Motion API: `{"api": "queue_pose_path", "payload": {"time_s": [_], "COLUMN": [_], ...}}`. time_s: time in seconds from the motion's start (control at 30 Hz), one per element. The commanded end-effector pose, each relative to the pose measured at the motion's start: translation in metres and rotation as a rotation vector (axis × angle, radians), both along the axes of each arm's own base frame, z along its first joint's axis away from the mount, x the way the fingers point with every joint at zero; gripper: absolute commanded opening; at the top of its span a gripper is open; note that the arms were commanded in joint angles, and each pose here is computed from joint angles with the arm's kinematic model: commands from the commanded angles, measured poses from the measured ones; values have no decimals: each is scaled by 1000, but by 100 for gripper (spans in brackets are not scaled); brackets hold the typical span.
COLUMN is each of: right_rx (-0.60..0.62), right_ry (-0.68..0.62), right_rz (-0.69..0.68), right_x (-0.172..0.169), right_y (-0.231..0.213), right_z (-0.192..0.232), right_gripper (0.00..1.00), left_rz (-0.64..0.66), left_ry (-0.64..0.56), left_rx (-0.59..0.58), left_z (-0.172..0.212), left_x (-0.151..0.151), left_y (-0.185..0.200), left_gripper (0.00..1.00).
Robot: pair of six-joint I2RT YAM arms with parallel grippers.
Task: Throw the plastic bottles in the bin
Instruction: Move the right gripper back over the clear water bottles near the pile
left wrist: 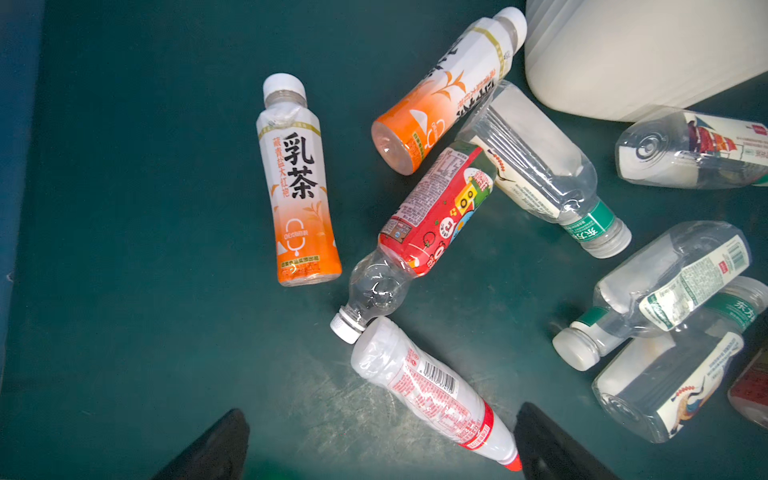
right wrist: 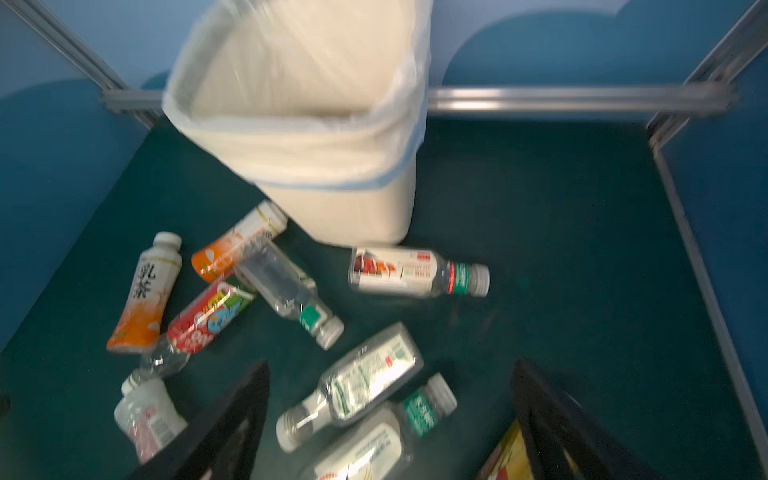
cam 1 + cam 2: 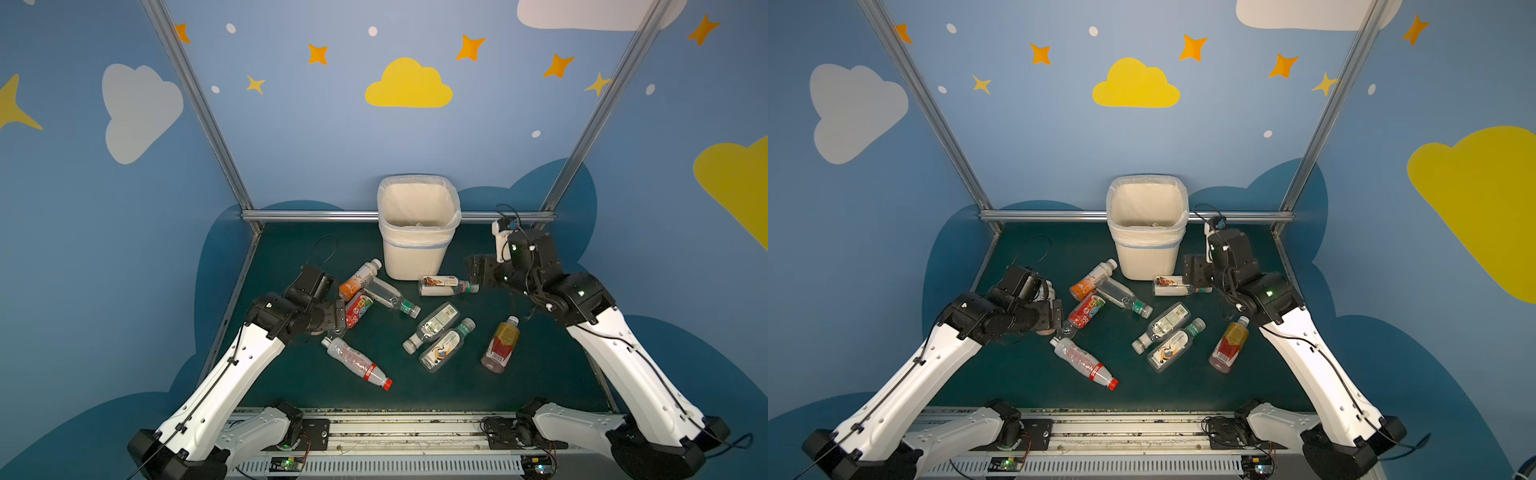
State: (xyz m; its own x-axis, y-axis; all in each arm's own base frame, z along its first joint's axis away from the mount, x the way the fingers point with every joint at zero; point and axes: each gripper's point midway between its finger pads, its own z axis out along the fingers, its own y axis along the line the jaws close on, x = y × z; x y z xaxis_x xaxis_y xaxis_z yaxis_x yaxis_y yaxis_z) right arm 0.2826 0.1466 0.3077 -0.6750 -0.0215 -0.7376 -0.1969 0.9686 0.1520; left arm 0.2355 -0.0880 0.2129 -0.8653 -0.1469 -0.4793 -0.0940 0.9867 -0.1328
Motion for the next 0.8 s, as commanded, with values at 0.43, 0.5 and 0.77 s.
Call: {"api": "queue_pose_path", "payload": {"time_s": [0.43, 0.5, 0.77], "right_rx": [130, 114, 101], "right_ry": [471, 495, 590], "right_rz": [34, 10, -39], "right_x": [-80, -81, -80], "right_y": [10, 6, 9], "right_z": [-120, -128, -149], "right_gripper": [81, 81, 81], "left_rz": [-75, -70, -28], "left_ry": [98, 100, 21], "left_rx": [-143, -147, -117], "left_z": [-32, -36, -34], "left_x": [4, 2, -1], "left_y": [-37, -38, -24], "left_gripper": [100, 100, 100]}}
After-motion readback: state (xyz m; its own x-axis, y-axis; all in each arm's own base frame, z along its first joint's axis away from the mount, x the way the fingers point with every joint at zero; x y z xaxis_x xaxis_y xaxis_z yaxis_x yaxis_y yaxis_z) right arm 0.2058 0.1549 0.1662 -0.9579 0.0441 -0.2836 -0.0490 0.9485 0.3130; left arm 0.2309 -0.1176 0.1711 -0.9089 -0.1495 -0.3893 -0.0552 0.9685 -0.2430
